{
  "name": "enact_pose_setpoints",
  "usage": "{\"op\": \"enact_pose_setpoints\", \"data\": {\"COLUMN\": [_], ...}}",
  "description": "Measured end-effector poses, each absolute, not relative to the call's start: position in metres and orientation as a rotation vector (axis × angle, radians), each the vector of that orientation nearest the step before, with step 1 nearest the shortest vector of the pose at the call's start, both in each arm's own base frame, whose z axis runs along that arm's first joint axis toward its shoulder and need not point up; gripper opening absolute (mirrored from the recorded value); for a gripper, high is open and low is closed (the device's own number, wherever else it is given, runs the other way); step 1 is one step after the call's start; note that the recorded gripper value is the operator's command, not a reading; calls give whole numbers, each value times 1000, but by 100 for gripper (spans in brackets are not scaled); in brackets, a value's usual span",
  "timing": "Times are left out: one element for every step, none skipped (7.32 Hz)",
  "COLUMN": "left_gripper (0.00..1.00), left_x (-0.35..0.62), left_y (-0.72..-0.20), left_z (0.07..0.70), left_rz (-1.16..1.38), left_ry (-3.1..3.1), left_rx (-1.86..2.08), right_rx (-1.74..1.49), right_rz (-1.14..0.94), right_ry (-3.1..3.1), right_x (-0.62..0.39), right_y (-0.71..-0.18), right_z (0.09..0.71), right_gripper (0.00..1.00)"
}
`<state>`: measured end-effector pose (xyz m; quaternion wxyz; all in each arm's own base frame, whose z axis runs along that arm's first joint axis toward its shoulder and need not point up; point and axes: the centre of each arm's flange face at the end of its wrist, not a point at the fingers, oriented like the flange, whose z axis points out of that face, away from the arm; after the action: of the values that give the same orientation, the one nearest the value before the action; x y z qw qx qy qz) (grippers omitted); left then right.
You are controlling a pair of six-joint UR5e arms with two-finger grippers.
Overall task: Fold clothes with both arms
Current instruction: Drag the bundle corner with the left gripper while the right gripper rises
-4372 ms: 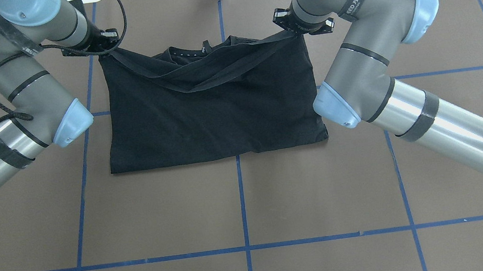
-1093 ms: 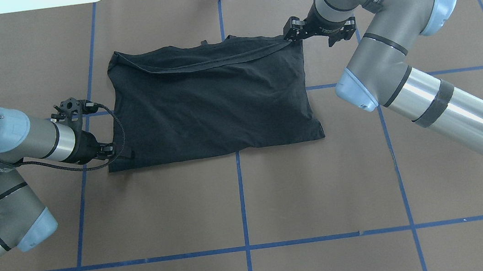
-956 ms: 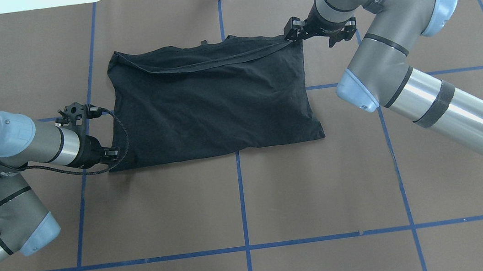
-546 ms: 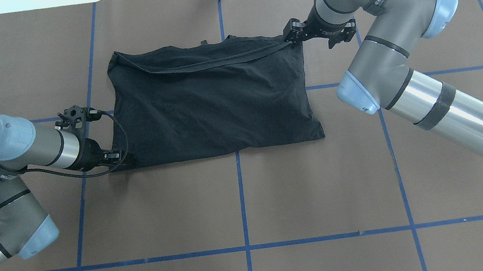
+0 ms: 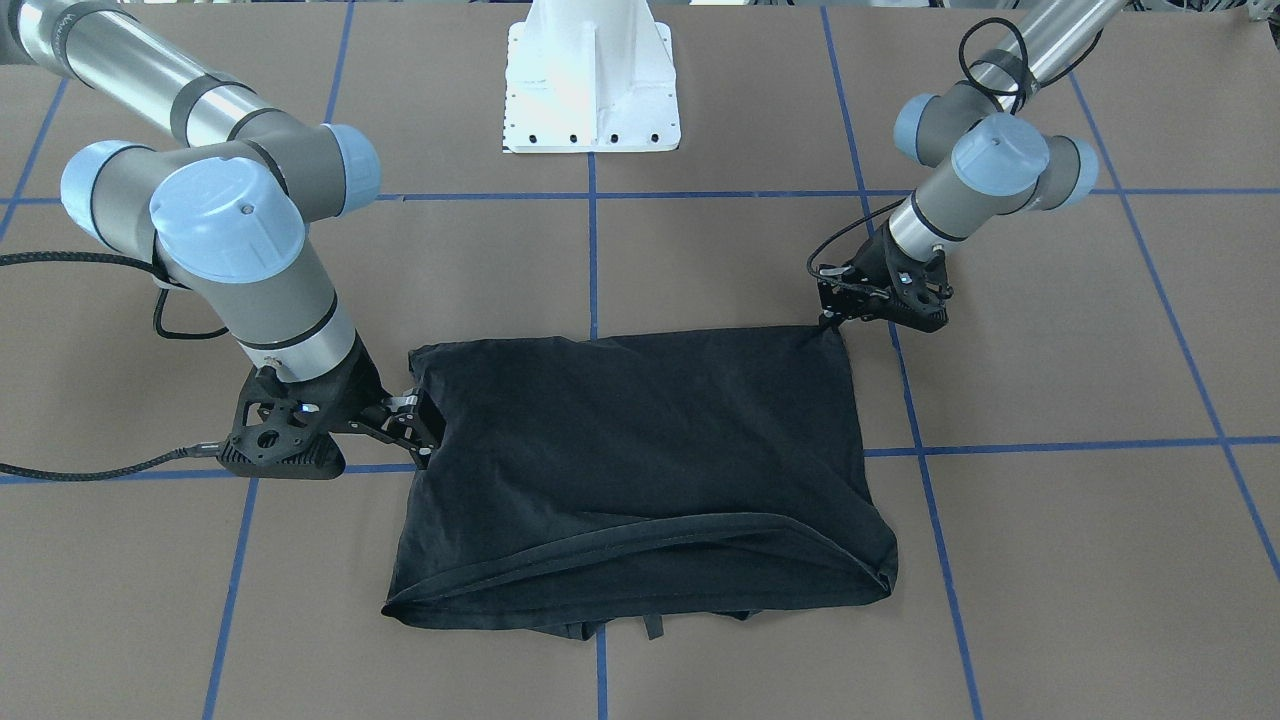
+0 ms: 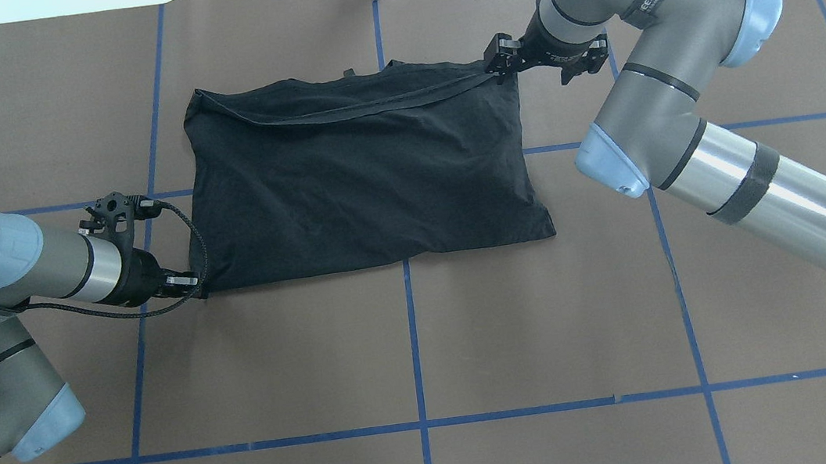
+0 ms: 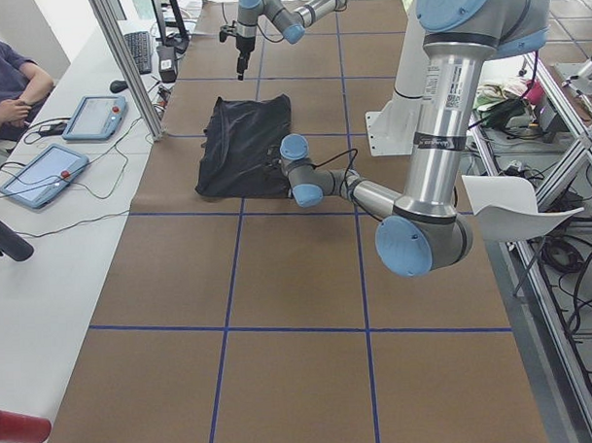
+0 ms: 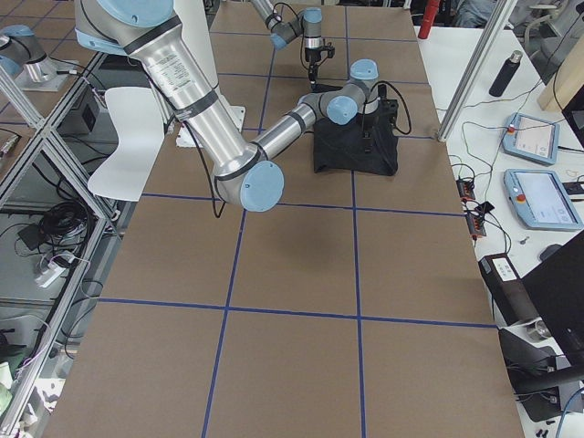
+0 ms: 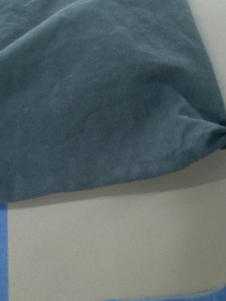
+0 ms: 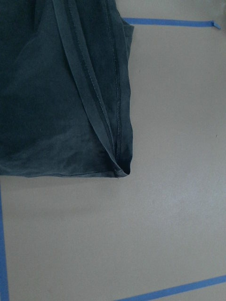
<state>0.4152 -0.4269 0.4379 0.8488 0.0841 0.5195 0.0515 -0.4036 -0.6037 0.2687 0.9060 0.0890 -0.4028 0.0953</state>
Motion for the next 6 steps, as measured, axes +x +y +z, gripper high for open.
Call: {"op": "enact_pose_setpoints", "data": {"left_gripper": [0,0,0,0,0,0], "left_x": [414,410,401,388,372,352], "left_y": [-427,-424,-420,-420,-428,-445], "left_z": [437,437,439,445,455,468], "left_rz": [108,109,110,114,131,162], "left_ry": [1095,1096,1095,1084,1055,1000], "left_rx": [178,179,180,191,220,258], "right_rx": [184,186,190,192,192,190], "right_rz": [196,194,190,184,178,173], "right_ry": [-832,-835,-841,-846,-850,-852], "right_x": [-404,-404,-405,-407,-411,-414], "right_y": [-603,-602,-600,-596,-593,-590], "right_z": [268,267,263,260,258,256], "right_gripper": [100,100,100,100,100,100]}}
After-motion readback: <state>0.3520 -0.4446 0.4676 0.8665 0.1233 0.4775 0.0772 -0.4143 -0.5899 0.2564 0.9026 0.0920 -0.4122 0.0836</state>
